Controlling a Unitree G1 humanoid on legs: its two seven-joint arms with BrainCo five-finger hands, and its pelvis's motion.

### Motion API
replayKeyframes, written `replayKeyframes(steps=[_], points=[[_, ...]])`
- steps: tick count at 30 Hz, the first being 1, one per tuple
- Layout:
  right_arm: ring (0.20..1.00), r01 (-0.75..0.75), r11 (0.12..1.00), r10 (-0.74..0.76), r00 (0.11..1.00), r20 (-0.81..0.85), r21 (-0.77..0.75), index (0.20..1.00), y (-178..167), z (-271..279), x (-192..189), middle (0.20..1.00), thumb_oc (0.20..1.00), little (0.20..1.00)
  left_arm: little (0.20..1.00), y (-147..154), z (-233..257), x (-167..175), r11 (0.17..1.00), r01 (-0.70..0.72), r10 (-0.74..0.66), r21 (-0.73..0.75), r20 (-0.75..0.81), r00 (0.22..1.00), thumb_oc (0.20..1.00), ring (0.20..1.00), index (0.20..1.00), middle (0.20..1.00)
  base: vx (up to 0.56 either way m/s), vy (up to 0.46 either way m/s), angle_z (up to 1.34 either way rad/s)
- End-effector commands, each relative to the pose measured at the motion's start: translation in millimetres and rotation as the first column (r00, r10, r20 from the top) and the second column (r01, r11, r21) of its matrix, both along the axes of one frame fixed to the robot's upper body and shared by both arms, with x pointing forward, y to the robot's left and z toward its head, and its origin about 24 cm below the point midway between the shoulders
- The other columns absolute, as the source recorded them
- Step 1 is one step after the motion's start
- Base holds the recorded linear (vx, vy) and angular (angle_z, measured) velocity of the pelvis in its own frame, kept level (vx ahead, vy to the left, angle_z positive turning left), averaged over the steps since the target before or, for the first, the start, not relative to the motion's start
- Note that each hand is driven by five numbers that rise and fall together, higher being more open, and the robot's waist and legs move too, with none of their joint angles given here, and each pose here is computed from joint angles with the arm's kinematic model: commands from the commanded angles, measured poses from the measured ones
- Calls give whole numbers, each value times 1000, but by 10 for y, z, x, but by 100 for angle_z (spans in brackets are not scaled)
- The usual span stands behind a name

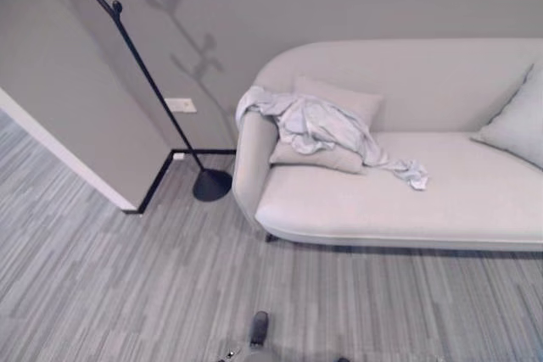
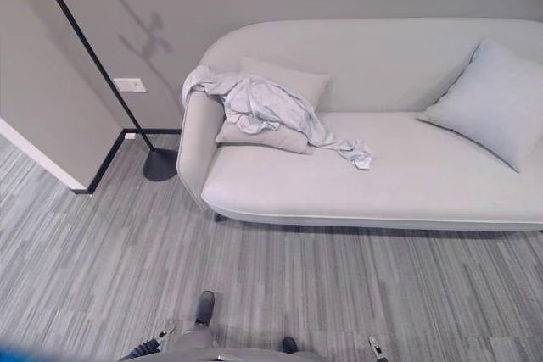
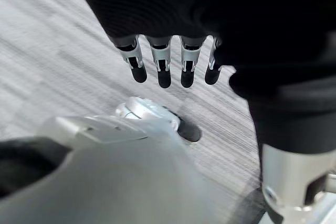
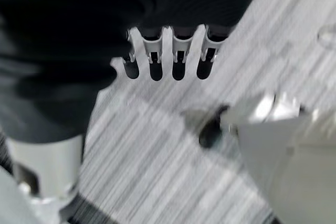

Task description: Hang the clothes on the sofa on the clothes rack.

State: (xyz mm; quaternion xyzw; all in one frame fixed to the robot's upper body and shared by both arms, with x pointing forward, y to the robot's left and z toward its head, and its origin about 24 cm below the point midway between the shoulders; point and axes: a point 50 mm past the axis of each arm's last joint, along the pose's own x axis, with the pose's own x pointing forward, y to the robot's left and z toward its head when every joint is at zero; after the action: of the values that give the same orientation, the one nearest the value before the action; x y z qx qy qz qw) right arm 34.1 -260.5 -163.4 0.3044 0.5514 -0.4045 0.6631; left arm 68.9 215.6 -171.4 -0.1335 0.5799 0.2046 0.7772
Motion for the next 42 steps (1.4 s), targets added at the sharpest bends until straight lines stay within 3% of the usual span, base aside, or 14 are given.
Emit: replayKeyframes(steps=[1,4,10,18,25,30,38,42], points=[[1000,-6,999,9,998,-69,52,1000,146,-38,-208,1000,1000,1000,1000,-119,4,132,996,88,-88,-8,30,996,1000,1000,1000,1000,136,260,-18],[1000,-60,994,68,994,-85,94,1000,249,-57,-210,1000,1000,1000,1000,-44,38,239,986,165,-166,26,41,985,1000,1000,1000,1000,209,365,-51],[1000,-116,990,117,993,-11,75,1000,266,-61,43,1000,1000,1000,1000,-13,44,239,988,153,-155,36,48,987,1000,1000,1000,1000,112,225,-29],[1000,-166,984,168,985,-29,72,1000,288,-74,-31,1000,1000,1000,1000,84,15,-19,987,158,-157,28,-34,987,1000,1000,1000,1000,164,110,-11],[1000,-174,982,176,984,-21,73,1000,320,-86,-47,1000,1000,1000,1000,-71,5,89,984,176,-176,7,9,984,1000,1000,1000,1000,210,-31,41],[1000,-162,984,166,985,-45,74,1000,297,-82,-127,1000,1000,1000,1000,-121,-22,-26,985,174,-174,-14,-23,984,1000,1000,1000,1000,257,-122,29],[1000,-302,952,305,950,65,-48,1000,172,-24,325,1000,1000,1000,1000,-207,31,301,986,166,-165,3,96,982,1000,1000,1000,1000,117,-110,8],[1000,-363,929,367,928,60,-66,1000,154,-16,355,1000,1000,1000,1000,-211,13,219,992,129,-129,-3,83,988,1000,1000,1000,1000,202,83,-13]])
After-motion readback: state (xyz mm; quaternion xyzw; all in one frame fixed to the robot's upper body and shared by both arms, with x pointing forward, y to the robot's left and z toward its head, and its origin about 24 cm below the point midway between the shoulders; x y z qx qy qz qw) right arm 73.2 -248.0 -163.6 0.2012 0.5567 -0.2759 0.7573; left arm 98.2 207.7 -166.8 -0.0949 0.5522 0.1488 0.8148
